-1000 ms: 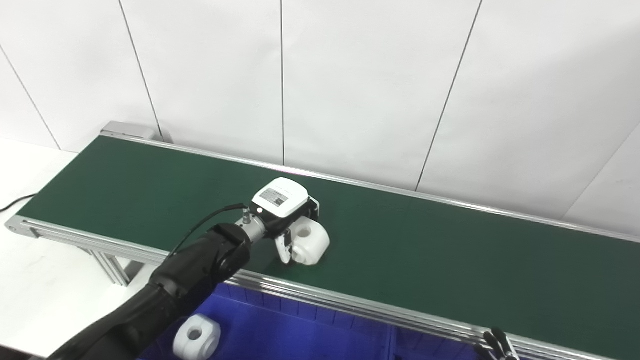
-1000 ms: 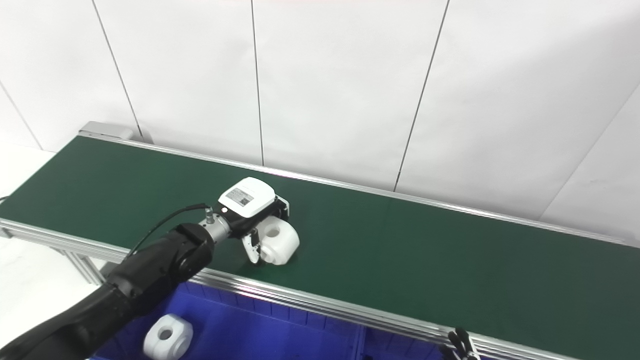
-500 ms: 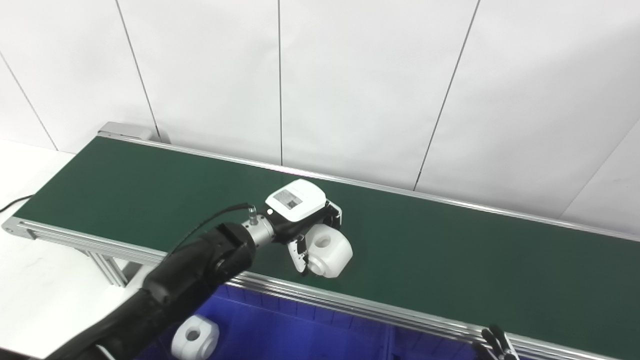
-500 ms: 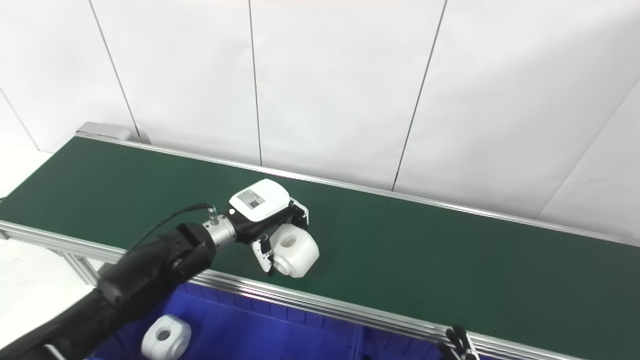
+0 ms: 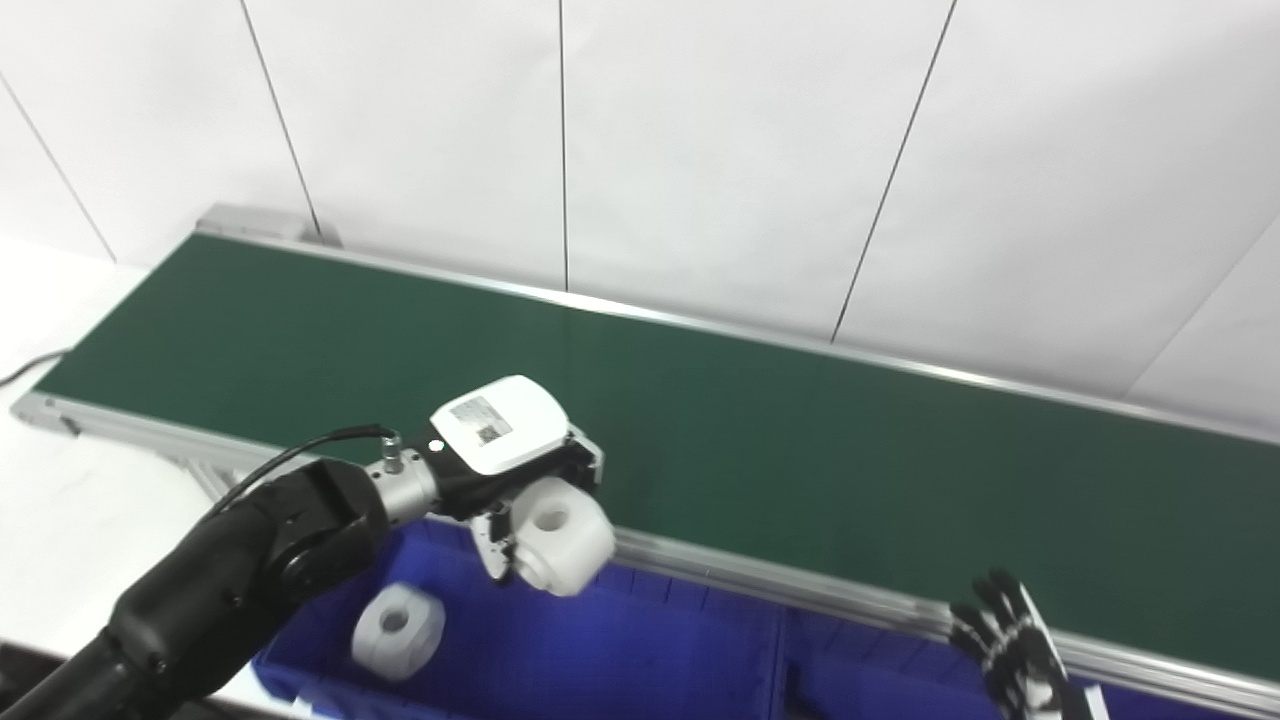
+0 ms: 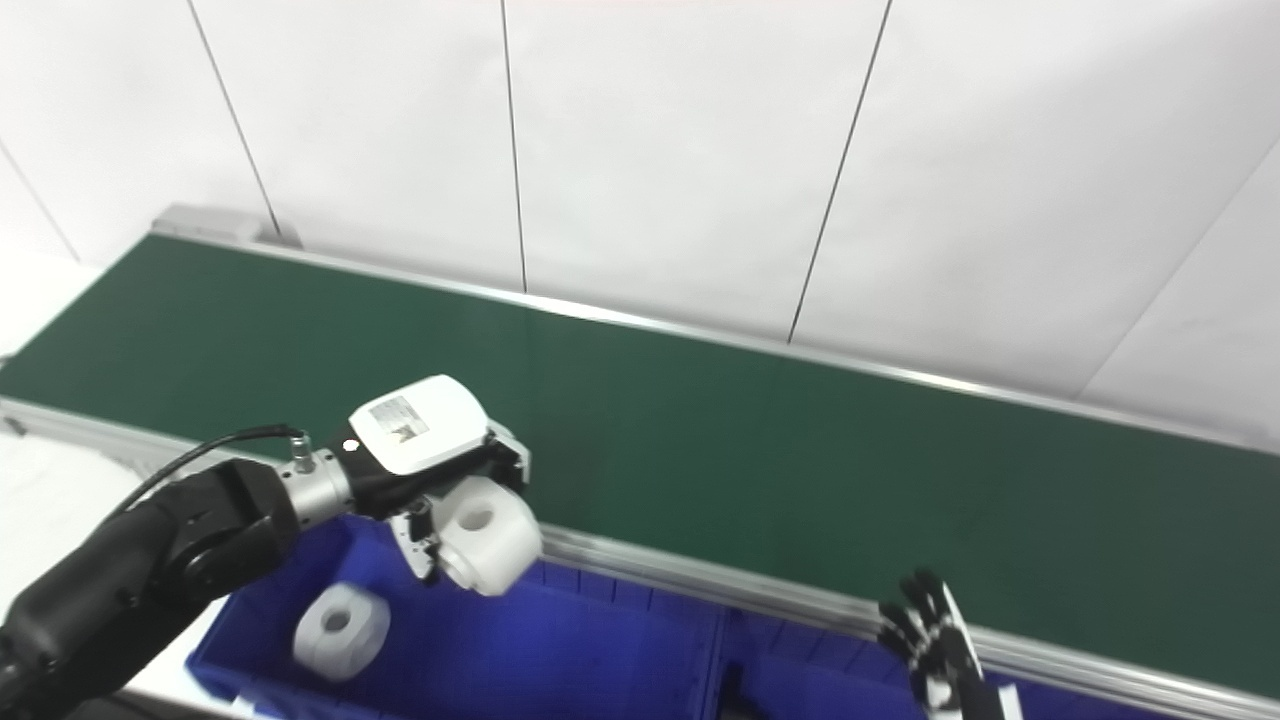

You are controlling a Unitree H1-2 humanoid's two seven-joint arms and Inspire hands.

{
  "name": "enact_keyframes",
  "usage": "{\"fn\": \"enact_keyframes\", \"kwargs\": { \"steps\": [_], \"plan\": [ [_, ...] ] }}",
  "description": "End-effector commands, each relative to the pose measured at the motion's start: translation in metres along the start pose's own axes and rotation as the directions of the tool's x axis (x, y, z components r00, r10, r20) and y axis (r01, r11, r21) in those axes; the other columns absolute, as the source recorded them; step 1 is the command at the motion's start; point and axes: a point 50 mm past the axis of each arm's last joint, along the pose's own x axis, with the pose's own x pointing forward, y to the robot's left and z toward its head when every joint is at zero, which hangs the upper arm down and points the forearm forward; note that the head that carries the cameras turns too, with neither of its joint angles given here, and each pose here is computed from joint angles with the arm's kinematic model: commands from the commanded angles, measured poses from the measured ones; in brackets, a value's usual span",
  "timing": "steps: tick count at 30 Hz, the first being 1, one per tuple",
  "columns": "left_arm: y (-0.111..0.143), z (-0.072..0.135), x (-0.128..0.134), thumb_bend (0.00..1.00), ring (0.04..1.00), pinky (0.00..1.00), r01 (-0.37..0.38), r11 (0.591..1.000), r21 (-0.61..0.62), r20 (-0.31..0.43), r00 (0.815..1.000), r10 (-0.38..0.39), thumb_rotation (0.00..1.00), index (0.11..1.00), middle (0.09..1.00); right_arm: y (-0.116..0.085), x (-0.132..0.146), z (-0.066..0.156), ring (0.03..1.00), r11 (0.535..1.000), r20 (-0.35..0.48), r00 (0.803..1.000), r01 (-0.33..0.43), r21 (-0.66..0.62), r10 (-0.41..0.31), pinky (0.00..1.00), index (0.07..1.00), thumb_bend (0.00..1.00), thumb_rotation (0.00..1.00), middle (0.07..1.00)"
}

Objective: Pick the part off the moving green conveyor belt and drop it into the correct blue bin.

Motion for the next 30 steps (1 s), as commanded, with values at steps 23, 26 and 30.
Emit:
{"fn": "enact_keyframes", "kwargs": {
  "steps": [23, 26, 30],
  "plan": [
    [-0.006, -0.007, -0.016, 1.00, 0.752, 0.64, 0.169, 0.982, -0.087, 0.014, 0.986, -0.168, 0.40, 0.717, 0.765, 0.008, 0.012, 0.027, 0.886, 0.999, 0.042, 0.999, -0.003, -0.036, 0.005, 0.84, 0.962, 1.00, 0.96, 0.938],
    [0.002, 0.001, -0.014, 1.00, 0.780, 0.64, 0.162, 0.978, -0.128, 0.059, 0.986, -0.155, 0.46, 0.740, 0.792, 0.006, 0.012, 0.028, 0.889, 0.999, 0.042, 0.999, -0.005, -0.041, 0.006, 0.84, 0.966, 0.98, 0.97, 0.941],
    [0.008, 0.017, -0.009, 1.00, 0.774, 0.64, 0.124, 0.980, -0.154, 0.113, 0.988, -0.107, 0.47, 0.746, 0.794, 0.003, 0.014, 0.026, 0.892, 1.000, 0.043, 0.999, -0.003, -0.022, 0.004, 0.85, 0.968, 0.97, 0.96, 0.942]
  ]
}}
